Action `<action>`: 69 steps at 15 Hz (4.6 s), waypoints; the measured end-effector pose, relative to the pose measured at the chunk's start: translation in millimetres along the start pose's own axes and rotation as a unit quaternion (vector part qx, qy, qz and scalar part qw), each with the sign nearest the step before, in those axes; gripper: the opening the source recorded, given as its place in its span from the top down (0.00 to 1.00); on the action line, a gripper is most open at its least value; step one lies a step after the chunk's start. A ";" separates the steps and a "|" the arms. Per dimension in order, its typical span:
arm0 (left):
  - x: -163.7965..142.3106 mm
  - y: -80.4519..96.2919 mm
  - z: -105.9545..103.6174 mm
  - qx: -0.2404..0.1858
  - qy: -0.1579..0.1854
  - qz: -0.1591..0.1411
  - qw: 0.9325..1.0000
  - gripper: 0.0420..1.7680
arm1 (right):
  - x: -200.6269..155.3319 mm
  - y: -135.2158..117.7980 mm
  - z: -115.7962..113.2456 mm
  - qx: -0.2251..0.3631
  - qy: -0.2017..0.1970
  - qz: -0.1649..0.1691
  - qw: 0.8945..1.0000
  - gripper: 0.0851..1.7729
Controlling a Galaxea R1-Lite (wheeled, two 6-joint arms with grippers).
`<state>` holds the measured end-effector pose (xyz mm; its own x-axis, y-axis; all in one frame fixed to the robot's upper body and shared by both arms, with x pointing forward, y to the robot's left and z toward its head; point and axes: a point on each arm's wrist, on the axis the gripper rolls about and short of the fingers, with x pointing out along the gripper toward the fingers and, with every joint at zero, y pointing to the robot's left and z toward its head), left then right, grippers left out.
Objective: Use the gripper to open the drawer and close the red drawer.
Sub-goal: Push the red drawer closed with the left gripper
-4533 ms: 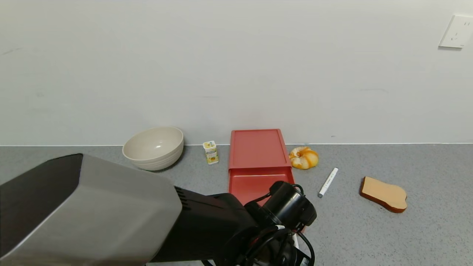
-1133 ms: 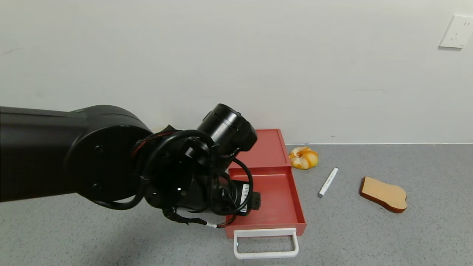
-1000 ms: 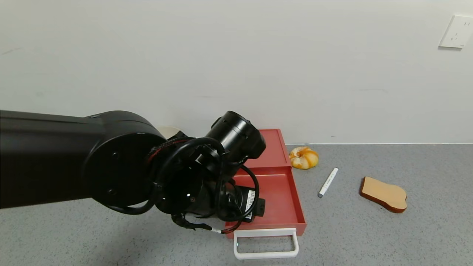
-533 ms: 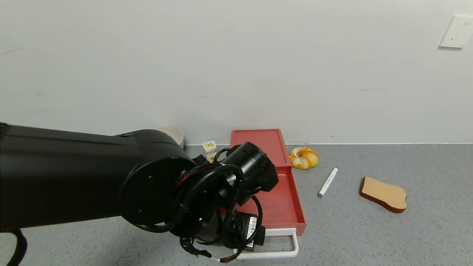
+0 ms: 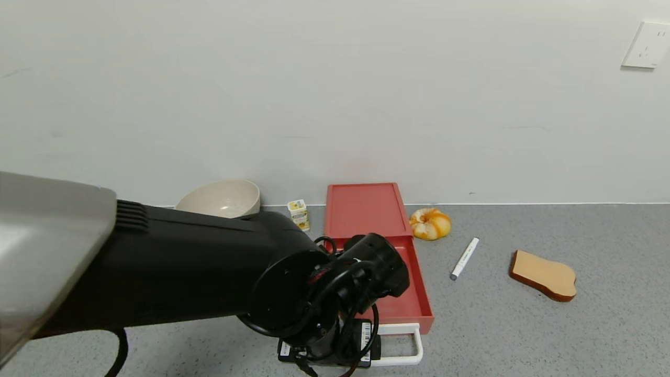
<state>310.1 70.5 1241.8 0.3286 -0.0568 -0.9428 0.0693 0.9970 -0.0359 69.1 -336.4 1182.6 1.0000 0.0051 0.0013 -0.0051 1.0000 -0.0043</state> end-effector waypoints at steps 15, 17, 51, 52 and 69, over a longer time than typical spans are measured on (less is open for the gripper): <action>31.1 -13.6 10.8 -0.006 -0.003 0.002 1.000 0.03 | 0.0 0.0 0.0 0.000 0.000 0.000 1.000 0.04; 34.7 -15.0 12.1 -0.007 -0.001 0.003 1.000 0.03 | 0.0 0.0 0.1 0.000 0.000 0.000 1.000 0.04; 49.7 -28.7 48.2 -0.047 -0.050 0.010 0.998 0.03 | 0.0 0.0 0.0 -0.002 0.000 0.000 1.000 0.04; 50.1 -28.1 49.9 -0.049 -0.053 0.012 0.997 0.03 | 0.0 0.0 0.0 -0.001 0.000 0.000 1.000 0.04; 51.4 -22.5 84.0 -0.042 -0.100 0.021 0.994 0.03 | 0.0 0.0 0.0 -0.001 0.000 0.000 1.000 0.04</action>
<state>404.6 40.7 1222.0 0.5110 -0.0168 -0.8594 -0.0251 0.9991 -0.0344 69.1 -336.4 1182.6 1.0000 0.0053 0.0013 -0.0053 1.0000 -0.0072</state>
